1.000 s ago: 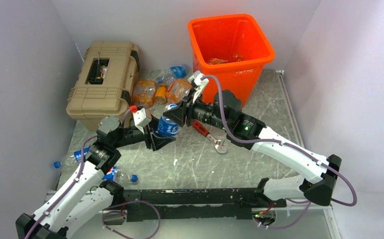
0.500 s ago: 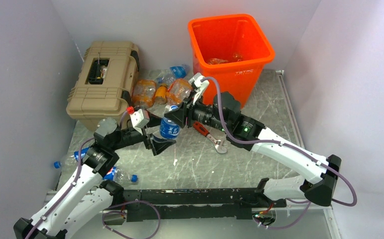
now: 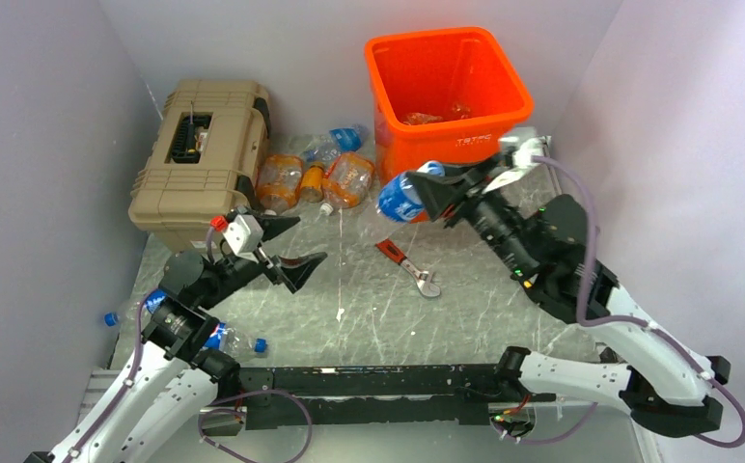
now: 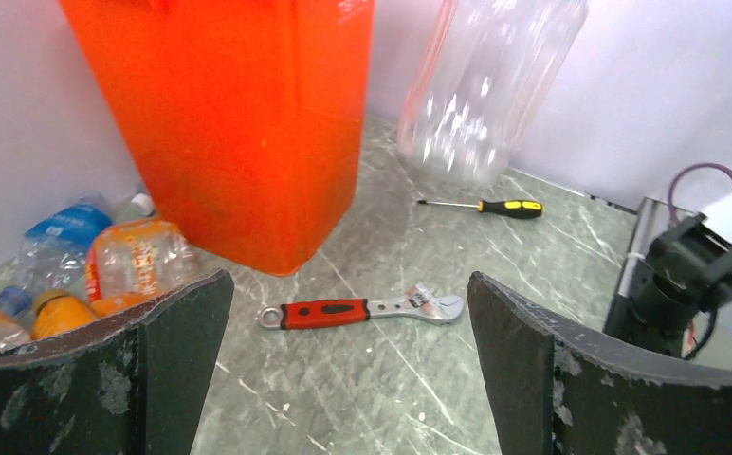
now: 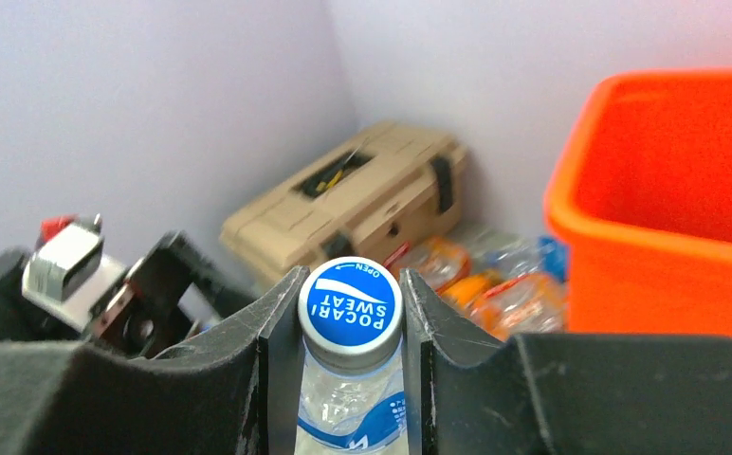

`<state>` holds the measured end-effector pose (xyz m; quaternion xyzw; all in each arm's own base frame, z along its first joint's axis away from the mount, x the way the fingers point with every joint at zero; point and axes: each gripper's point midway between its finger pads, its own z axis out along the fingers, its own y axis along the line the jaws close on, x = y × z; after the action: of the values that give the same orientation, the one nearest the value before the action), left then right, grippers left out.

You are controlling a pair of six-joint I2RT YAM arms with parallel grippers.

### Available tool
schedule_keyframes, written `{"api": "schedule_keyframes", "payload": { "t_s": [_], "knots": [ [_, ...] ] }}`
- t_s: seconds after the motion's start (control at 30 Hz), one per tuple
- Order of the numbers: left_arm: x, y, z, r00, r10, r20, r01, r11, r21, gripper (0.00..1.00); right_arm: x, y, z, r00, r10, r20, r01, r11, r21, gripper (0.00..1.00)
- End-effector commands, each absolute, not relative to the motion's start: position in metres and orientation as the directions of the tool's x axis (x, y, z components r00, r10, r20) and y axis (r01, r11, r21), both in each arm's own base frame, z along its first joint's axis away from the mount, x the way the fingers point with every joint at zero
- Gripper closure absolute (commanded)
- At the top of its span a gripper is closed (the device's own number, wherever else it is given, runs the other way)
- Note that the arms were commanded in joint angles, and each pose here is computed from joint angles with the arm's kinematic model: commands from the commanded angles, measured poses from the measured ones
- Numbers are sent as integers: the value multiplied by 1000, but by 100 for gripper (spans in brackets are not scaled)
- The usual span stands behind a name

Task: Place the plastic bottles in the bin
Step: Place the plastic bottle in the trash bin.

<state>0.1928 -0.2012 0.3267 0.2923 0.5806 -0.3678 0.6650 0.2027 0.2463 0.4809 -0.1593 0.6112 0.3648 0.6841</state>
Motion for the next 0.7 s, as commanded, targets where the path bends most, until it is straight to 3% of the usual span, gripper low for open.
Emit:
{"api": "schedule_keyframes", "payload": {
  "t_s": [0.0, 0.2, 0.4, 0.67],
  "knots": [
    [208, -188, 337, 74, -182, -981, 757, 650, -64, 0, 219, 183, 526, 168, 380, -910, -496, 830, 255, 100],
    [223, -177, 333, 45, -169, -985, 685, 723, -92, 1, 222, 133, 575, 387, 437, -812, -350, 884, 309, 100],
    [231, -173, 328, 7, -159, -987, 645, 755, -117, 1, 240, 106, 633, 580, 278, -766, -112, 958, 264, 100],
    [233, -168, 329, 22, -155, -988, 627, 772, -107, 1, 348, 91, 636, 563, 189, -805, 50, 964, 261, 100]
  ]
}}
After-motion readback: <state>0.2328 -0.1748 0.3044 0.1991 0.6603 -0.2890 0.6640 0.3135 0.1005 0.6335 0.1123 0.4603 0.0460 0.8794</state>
